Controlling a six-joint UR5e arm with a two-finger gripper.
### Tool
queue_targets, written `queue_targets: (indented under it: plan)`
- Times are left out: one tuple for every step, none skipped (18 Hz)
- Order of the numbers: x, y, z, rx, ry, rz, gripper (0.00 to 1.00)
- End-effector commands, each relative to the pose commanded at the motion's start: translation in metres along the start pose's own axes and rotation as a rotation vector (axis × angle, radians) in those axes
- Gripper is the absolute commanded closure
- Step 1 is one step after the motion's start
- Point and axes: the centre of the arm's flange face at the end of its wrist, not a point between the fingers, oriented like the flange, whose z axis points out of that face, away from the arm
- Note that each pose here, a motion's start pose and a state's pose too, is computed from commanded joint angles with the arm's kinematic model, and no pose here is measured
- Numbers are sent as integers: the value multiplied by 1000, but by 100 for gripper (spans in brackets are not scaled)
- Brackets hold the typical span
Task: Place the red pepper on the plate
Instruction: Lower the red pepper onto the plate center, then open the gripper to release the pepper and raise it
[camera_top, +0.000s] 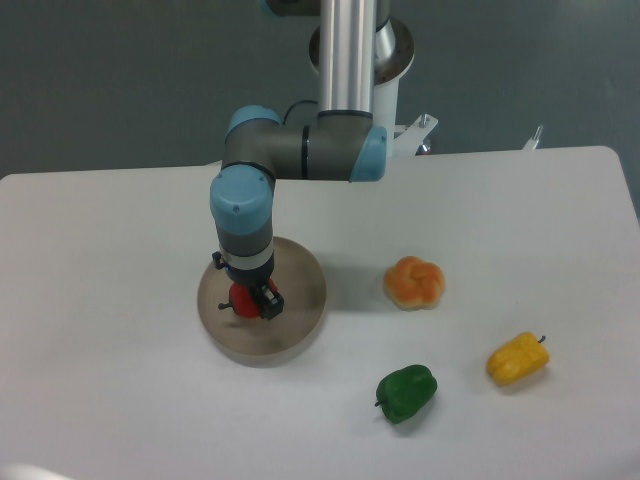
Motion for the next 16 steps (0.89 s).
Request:
queue_targets:
  plan:
    - [0,0,1,-1,1,0,65]
    - [0,1,2,-3,3,-3,65]
    - [0,2,3,-4,4,-4,64]
    - [0,2,3,-4,4,-4,63]
    - [1,1,3,-4,5,-2,62]
    - [1,1,4,-5,6,-2,61]
    - [2,2,5,-7,8,-1,61]
    - [1,3,5,-7,8,-2,61]
    - [1,3,5,-7,8,-1,61]
    - [2,3,6,-8,9,-1,61]
    - [2,3,6,-8,9,0,61]
    - [2,2,5,-7,8,-1,60]
    - [2,2,5,-7,8,1,57]
    - [3,3,6,-9,10,-1,56]
    - [3,3,6,-9,10,-1,51]
    - [3,3,6,-9,10,-1,48]
